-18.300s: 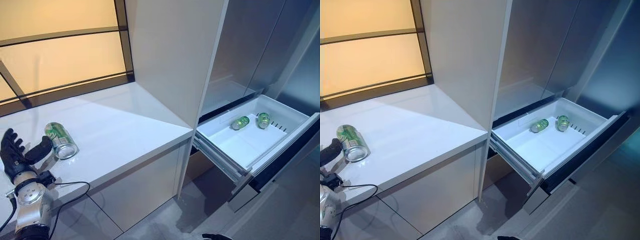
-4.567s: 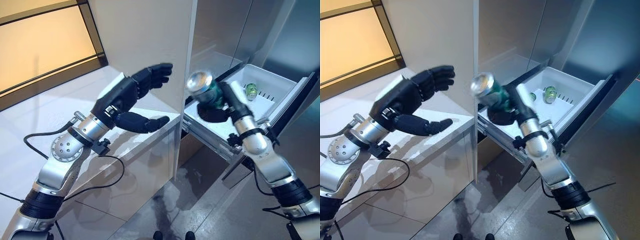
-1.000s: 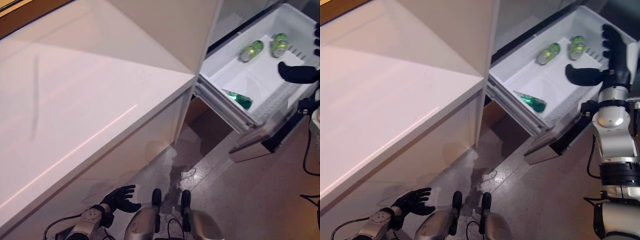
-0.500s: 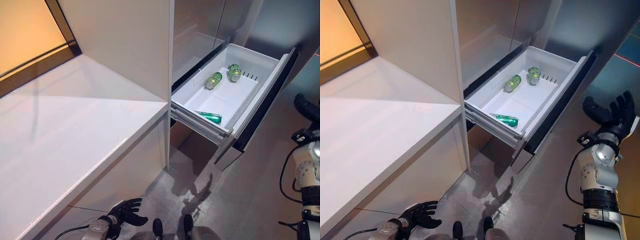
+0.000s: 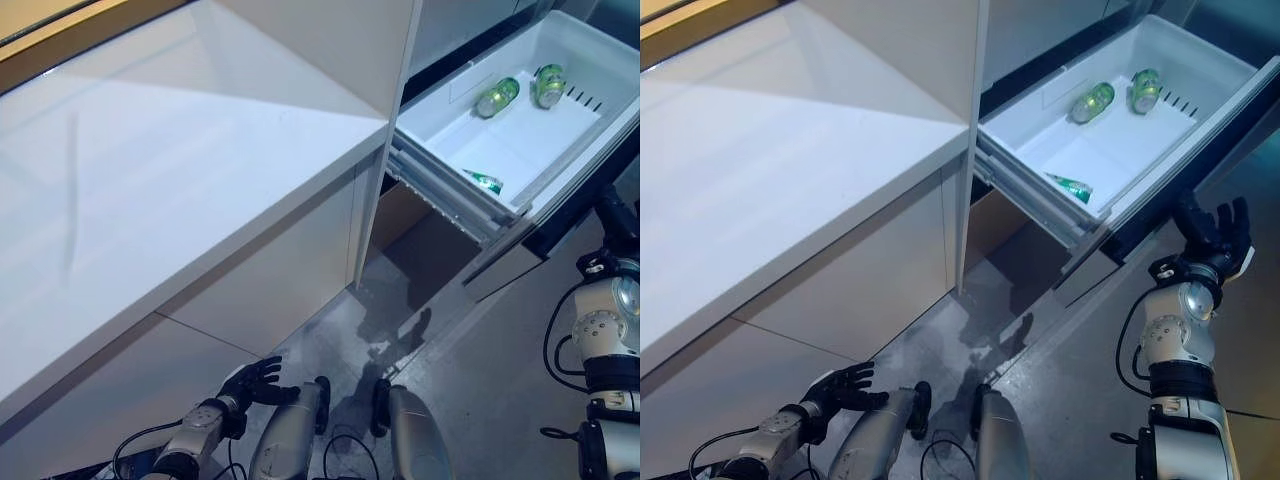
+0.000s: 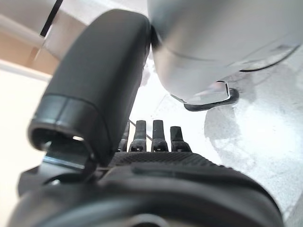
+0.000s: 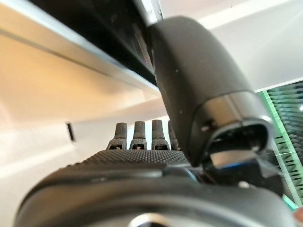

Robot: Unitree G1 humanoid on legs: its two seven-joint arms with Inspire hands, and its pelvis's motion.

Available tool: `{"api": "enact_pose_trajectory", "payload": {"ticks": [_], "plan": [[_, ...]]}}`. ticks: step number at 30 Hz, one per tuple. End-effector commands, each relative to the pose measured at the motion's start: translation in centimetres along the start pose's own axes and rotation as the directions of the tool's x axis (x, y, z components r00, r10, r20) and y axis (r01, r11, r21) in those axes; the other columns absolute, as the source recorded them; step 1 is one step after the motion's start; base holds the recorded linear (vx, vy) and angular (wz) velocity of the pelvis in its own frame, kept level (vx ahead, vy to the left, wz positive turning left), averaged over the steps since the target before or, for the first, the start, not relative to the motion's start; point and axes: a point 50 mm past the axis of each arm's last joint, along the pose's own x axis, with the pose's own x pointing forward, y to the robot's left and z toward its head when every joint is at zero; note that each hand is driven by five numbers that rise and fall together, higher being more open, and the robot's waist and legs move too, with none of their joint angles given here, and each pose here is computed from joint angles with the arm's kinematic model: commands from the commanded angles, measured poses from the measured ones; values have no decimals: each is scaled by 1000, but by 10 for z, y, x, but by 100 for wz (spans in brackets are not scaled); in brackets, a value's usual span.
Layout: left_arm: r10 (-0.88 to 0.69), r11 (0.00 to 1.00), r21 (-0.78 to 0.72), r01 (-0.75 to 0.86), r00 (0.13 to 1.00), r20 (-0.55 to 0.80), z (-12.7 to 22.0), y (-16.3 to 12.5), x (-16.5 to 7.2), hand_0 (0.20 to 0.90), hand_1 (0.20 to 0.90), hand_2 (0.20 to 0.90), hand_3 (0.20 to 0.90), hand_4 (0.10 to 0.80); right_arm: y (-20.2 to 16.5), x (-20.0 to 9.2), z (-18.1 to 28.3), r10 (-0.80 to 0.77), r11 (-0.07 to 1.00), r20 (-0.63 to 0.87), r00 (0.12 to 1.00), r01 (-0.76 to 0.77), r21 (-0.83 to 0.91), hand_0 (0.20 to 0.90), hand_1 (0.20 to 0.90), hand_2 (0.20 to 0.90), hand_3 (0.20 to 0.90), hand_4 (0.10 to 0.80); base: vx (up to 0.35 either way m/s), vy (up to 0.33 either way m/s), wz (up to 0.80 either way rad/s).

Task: Put drinks into fridge and close the fridge

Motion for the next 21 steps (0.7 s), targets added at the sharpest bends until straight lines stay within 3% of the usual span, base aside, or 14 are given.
{"api": "enact_pose_trajectory", "payload": {"ticks": [1,5,6,13,17,21], "plan": [[86,996,-16,-88,993,-77,-28,9,-12,900,900,900,900,800,32,8,35,203,977,106,973,-208,36,900,900,900,900,800,-45,57,1],[92,995,-43,-95,994,-53,-25,11,-12,900,900,900,900,800,47,10,35,357,933,73,931,-359,5,900,900,900,900,800,-54,62,5],[89,994,-56,-92,995,-46,-26,10,-13,900,900,900,900,800,58,8,39,449,893,85,889,-449,-20,900,900,900,900,800,-37,78,4],[70,996,-56,-74,996,-56,-32,7,-17,900,900,900,900,800,110,-9,55,731,679,111,673,-705,-205,900,900,900,900,800,25,41,-3],[57,997,-50,-59,997,-52,-33,8,-19,900,900,900,900,800,140,-19,68,808,587,122,577,-769,-253,900,900,900,900,800,6,26,-11],[35,999,-38,-37,999,-33,-29,8,-18,900,900,900,900,800,170,-26,83,829,558,157,537,-775,-295,900,900,900,900,800,-13,25,-7]]}}
